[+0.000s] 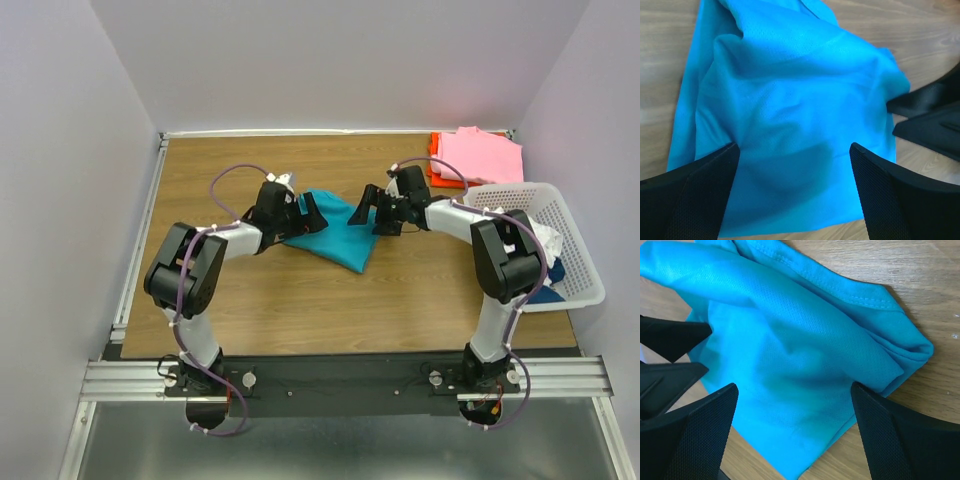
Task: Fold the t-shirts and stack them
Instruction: Fold the tshirt
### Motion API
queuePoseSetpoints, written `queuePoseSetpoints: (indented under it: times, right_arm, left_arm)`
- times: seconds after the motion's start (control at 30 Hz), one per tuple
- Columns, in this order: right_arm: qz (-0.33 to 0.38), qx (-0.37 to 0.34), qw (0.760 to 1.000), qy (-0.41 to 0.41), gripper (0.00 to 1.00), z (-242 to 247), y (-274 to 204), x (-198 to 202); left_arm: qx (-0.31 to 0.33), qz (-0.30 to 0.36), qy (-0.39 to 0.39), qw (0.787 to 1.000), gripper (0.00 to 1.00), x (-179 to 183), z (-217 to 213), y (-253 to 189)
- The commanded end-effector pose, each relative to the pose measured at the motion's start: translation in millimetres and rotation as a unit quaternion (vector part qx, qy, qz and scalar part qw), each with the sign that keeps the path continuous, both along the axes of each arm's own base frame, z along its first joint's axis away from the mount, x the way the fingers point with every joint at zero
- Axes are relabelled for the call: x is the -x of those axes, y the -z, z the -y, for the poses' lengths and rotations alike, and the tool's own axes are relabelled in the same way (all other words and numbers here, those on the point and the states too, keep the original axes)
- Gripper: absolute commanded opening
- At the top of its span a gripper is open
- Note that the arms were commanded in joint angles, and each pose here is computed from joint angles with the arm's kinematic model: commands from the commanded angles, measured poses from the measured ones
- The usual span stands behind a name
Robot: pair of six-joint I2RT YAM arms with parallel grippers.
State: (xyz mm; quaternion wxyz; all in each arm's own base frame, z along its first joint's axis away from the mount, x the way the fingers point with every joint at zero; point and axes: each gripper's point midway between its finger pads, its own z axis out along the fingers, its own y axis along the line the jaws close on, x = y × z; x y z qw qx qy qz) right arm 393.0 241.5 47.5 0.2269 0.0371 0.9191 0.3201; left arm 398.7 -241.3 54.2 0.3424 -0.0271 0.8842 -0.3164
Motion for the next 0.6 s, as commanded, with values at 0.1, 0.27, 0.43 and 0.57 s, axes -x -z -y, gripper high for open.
queuePoseSetpoints:
  times: [0.1, 0.27, 0.43, 0.57]
  right_arm:
    - [0.018, 0.046, 0.998, -0.031, 1.0, 17.7, 9.5, 21.5]
    - [0.053, 0.036, 0.996, -0.061, 1.0, 20.0, -19.3, 39.8]
    - [0.084, 0.014, 0.994, -0.07, 1.0, 19.2, -52.4, 52.9]
    - [0.087, -0.01, 0.993, -0.081, 1.0, 13.4, -64.1, 60.4]
  left_arm:
    - [0.001, -0.061, 0.029, 0.998, 0.98, 90.6, 11.0, 28.4]
    - [0.018, -0.047, 0.021, 0.999, 0.98, 131.2, 13.2, 6.3]
    - [0.024, 0.014, -0.013, 1.0, 0.98, 112.0, 7.1, -37.3]
    - [-0.003, 0.032, -0.009, 0.999, 0.98, 94.8, 8.7, -48.6]
